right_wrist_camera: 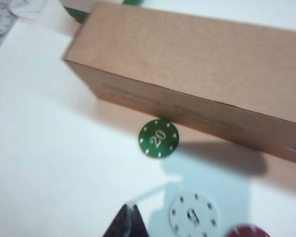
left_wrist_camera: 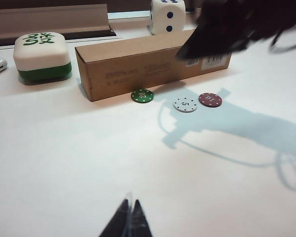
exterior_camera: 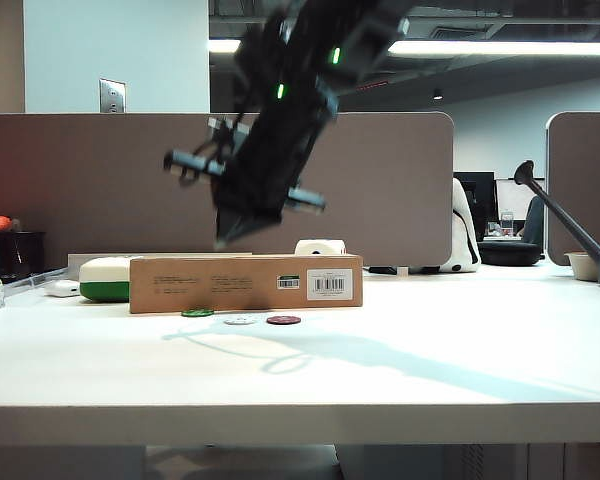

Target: Push the chip with the highest value in the row forward next to the rectangular box.

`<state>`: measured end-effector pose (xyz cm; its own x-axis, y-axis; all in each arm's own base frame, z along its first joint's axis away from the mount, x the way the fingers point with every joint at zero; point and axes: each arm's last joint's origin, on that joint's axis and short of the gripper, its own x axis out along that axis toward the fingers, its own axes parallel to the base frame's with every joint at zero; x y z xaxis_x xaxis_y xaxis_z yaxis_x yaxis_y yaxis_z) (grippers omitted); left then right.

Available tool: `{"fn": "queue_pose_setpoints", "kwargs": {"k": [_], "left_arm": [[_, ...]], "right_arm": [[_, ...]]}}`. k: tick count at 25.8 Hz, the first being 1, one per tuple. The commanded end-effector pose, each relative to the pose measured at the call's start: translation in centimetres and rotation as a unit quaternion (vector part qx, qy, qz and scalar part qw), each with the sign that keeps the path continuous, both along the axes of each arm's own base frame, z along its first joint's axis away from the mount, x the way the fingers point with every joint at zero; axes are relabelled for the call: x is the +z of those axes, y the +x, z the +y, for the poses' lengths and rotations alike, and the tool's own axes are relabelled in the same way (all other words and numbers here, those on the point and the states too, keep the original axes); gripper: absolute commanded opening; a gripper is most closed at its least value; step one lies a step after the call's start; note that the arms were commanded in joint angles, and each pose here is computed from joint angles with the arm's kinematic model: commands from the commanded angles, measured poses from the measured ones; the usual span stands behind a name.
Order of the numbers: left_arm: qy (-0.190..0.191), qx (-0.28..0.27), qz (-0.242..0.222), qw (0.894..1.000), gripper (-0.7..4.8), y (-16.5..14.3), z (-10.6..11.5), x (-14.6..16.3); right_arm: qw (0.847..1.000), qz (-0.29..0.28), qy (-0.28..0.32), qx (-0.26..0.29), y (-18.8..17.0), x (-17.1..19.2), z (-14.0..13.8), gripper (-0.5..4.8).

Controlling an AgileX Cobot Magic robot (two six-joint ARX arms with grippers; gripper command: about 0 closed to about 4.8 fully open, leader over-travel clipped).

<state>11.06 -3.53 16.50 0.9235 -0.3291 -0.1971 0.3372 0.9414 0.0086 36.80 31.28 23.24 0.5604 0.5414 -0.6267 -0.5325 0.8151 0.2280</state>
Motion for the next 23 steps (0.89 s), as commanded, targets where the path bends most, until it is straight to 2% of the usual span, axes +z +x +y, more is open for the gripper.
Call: {"fn": "queue_pose_setpoints", "kwargs": {"k": [1,4,8,13,18,23], "left_arm": [[-0.006,-0.001,-0.014,1.000,-0.05,-0.1,0.0,0.3],[-0.011,-0.001,-0.030,0.999,-0.05,-0.3,0.1,0.6],[-0.017,-0.001,-0.050,0.999,-0.05,-0.6,0.2,1.0],[-0.021,-0.001,-0.063,0.998,-0.05,-0.8,0.2,1.2],[-0.025,0.000,-0.076,0.997,-0.05,-1.0,0.3,1.1],[-0.026,0.001,-0.082,0.996,-0.05,-1.2,0.4,0.4]], "right_arm": [[0.999,-0.008,-0.045,0.014,-1.6,2.5,-1.0,-0.09],[0.997,-0.011,-0.077,0.025,-2.9,4.4,-1.9,-0.09],[0.996,-0.018,-0.076,0.030,-5.3,6.4,-3.6,-0.09],[0.996,-0.056,-0.073,0.013,-11.1,7.8,-7.0,-0.09],[0.995,-0.099,-0.023,-0.003,-16.3,7.9,-10.1,-0.09],[0.989,-0.142,0.036,-0.028,-19.8,7.3,-13.3,-0.09]]}}
